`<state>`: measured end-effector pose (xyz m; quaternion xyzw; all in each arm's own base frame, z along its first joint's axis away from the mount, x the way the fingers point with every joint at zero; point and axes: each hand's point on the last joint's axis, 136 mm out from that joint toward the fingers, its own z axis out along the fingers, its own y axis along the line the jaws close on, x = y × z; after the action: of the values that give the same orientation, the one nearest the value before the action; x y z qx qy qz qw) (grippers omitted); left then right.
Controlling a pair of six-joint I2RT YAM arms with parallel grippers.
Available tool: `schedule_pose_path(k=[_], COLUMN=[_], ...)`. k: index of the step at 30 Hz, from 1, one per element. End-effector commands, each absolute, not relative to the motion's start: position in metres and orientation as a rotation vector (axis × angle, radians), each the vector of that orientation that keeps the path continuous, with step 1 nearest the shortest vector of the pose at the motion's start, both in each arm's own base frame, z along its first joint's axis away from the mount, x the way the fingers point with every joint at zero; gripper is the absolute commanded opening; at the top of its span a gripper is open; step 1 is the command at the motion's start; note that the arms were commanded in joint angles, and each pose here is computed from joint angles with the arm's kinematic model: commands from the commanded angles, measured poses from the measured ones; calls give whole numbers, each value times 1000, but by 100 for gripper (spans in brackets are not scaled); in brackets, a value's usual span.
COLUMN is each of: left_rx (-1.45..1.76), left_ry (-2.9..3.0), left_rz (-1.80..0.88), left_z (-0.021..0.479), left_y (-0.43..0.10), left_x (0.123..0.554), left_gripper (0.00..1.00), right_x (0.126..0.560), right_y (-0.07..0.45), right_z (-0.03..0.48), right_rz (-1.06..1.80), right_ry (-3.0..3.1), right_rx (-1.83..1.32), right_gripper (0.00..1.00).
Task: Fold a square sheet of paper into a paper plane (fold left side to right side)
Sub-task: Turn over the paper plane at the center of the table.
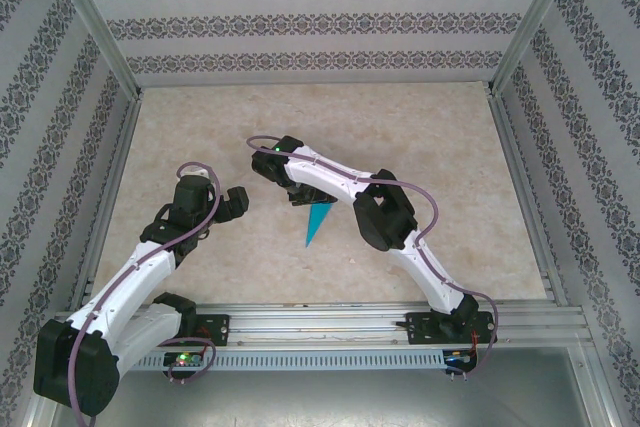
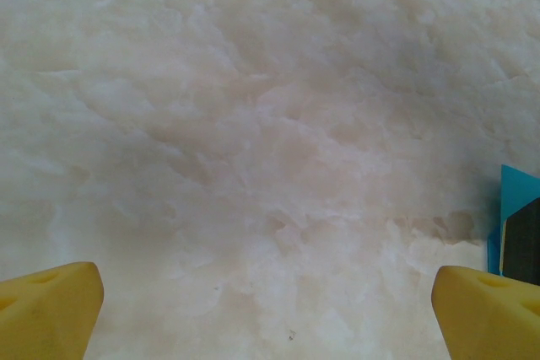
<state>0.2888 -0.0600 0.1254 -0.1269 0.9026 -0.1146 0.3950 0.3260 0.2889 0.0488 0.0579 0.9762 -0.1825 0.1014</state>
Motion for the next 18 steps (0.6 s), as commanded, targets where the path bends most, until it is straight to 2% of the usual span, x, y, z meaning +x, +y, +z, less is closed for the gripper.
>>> schedule_pose_path(k=[1, 10, 15, 18], left_rx=[-307, -304, -298, -292], left_ry=[2303, 2304, 2308, 2309], left_rz=[-240, -238, -221, -207], left_z=[125, 126, 127, 129], left_y=[-52, -52, -49, -48], left_x=[286, 286, 285, 285], left_gripper=[100, 100, 100, 100], right_x=[325, 324, 323, 323], right_y=[280, 278, 276, 275], right_z=[38, 35, 35, 39], right_rz=[-611, -614, -617, -607], right_ry=[2880, 2881, 2884, 2875], right_rx=[195, 205, 217, 233], right_gripper=[61, 54, 46, 37])
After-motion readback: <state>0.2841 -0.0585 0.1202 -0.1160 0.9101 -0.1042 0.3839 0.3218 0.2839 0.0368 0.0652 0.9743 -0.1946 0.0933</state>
